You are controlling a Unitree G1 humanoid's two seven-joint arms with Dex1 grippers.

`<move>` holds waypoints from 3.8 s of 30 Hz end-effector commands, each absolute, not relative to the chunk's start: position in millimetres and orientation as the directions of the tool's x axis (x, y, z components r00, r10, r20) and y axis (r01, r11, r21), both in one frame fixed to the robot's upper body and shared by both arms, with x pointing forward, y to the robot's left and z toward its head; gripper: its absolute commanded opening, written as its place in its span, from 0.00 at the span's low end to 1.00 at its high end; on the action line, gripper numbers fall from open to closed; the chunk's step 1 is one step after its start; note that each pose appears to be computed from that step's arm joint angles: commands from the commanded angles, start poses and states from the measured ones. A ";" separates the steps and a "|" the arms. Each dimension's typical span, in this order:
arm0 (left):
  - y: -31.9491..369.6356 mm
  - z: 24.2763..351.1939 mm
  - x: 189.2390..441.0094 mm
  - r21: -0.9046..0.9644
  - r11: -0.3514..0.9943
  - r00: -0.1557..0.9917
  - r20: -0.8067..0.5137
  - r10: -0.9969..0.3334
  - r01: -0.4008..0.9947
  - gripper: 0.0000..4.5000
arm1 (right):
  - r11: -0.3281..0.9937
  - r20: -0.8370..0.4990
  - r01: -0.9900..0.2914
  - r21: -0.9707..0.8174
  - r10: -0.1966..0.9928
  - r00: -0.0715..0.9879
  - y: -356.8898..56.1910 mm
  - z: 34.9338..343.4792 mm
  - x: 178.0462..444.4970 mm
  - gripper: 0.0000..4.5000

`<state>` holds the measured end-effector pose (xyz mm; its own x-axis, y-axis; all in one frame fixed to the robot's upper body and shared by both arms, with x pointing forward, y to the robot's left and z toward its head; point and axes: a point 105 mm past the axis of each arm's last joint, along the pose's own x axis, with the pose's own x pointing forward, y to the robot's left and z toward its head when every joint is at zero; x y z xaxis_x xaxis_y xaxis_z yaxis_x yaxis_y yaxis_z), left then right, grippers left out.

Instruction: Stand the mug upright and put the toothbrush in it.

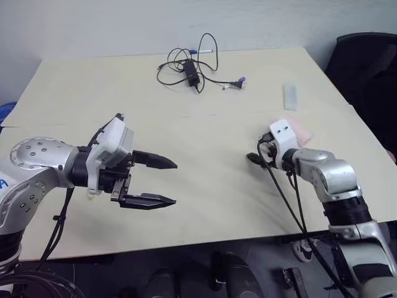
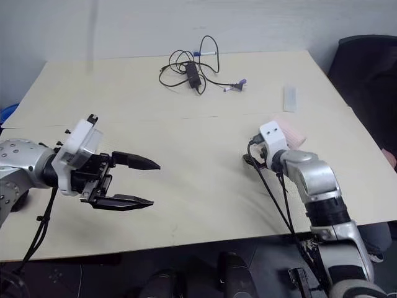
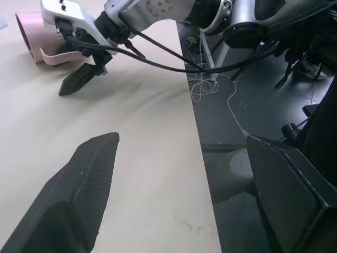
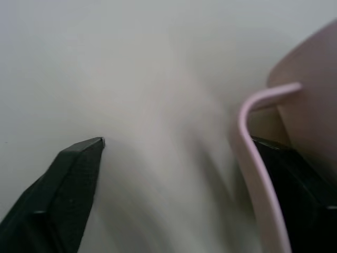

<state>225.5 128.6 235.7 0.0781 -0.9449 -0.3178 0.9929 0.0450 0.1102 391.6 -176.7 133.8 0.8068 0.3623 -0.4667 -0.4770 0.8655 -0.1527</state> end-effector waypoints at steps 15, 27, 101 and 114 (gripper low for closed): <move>136.6 240.8 232.1 0.172 0.156 0.198 -0.264 -0.944 0.973 0.91 | 0.757 -0.249 -0.653 -0.018 0.630 0.736 -132.1 167.3 384.6 0.08; 185.2 247.3 232.4 0.177 0.494 0.523 -0.205 -0.827 0.851 0.91 | 0.396 0.219 -0.879 0.266 0.863 0.455 21.6 201.4 363.2 0.08; 283.7 202.6 278.1 0.018 0.959 0.891 -0.374 -0.256 0.283 0.91 | 0.357 -0.230 -0.929 -0.101 0.900 0.371 -116.8 198.8 262.4 0.82; 299.0 161.5 343.3 -0.127 0.992 0.807 -0.585 -0.080 0.006 0.91 | 0.197 -0.163 -0.935 -0.294 0.954 0.252 -104.6 289.0 240.3 0.99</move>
